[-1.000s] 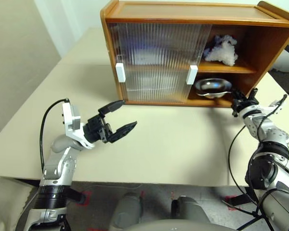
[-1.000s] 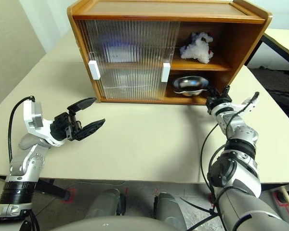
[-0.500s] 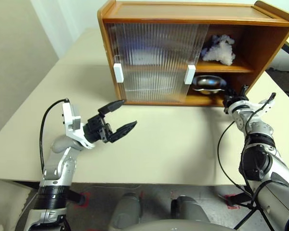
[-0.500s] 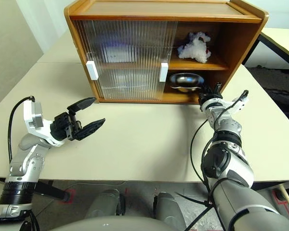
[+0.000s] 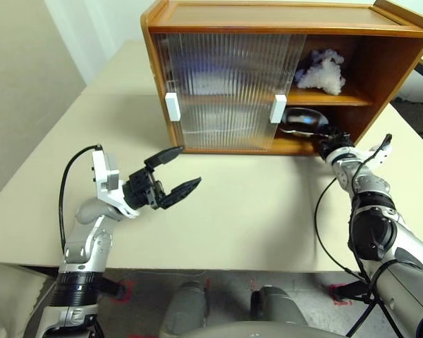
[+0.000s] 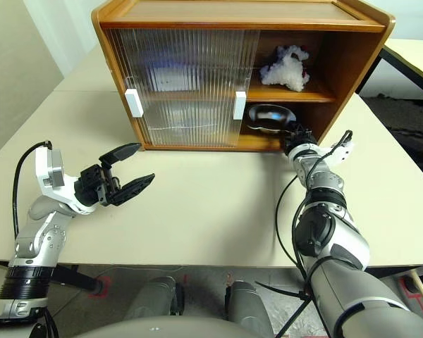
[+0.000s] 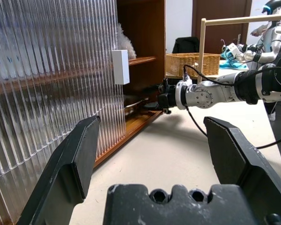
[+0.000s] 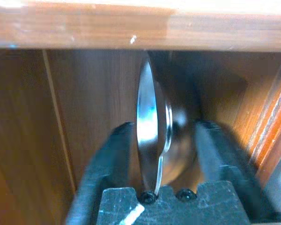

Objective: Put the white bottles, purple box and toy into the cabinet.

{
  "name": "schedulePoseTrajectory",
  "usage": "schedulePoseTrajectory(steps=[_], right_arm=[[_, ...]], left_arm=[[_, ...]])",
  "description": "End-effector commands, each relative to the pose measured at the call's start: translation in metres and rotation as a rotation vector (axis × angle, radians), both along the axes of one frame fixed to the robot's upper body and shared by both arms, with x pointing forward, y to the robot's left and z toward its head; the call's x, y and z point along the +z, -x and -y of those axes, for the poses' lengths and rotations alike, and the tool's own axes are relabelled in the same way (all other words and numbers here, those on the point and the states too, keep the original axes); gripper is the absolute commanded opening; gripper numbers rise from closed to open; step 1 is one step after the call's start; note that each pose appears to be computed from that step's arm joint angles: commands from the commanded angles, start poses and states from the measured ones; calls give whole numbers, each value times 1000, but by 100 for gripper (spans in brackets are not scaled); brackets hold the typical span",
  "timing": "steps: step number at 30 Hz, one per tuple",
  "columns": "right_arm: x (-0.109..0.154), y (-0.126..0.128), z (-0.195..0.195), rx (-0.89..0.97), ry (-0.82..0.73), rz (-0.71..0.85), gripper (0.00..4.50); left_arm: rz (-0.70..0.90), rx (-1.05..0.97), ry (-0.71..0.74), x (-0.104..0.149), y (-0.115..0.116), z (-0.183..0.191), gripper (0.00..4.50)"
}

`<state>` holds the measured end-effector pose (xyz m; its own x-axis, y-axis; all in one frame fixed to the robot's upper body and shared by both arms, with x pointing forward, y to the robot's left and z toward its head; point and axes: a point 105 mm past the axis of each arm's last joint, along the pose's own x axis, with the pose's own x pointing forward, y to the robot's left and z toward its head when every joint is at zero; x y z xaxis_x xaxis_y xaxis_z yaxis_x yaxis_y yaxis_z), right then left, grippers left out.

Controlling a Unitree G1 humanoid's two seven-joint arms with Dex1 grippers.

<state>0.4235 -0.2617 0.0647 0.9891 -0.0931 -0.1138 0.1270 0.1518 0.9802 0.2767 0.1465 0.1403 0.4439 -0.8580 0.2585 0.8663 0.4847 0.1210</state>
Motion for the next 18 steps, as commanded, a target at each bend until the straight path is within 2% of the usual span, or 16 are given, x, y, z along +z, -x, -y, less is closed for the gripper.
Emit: schedulePoseTrajectory(steps=[1, 2, 6, 9, 13, 15, 18], right_arm=[[-7, 7, 5, 20, 42, -26, 415], [-8, 10, 6, 30, 57, -30, 448], [-12, 23, 4, 94, 126, -32, 448], [-18, 49, -10, 235, 237, -16, 448], [-28, 76, -18, 309, 317, -38, 448], [-35, 90, -29, 394, 470, -43, 448], [-34, 105, -48, 511, 698, 42, 389]], left_arm=[[0, -17, -11, -1, 3, 5, 450], [0, -16, -10, -1, 3, 5, 450], [-2, -14, -11, -2, 5, 4, 450], [-7, -8, -9, -3, 6, 2, 450], [-11, -4, -8, -4, 8, 1, 450], [-13, -2, -8, -5, 8, 0, 450], [-14, 2, -8, -5, 7, 0, 450]])
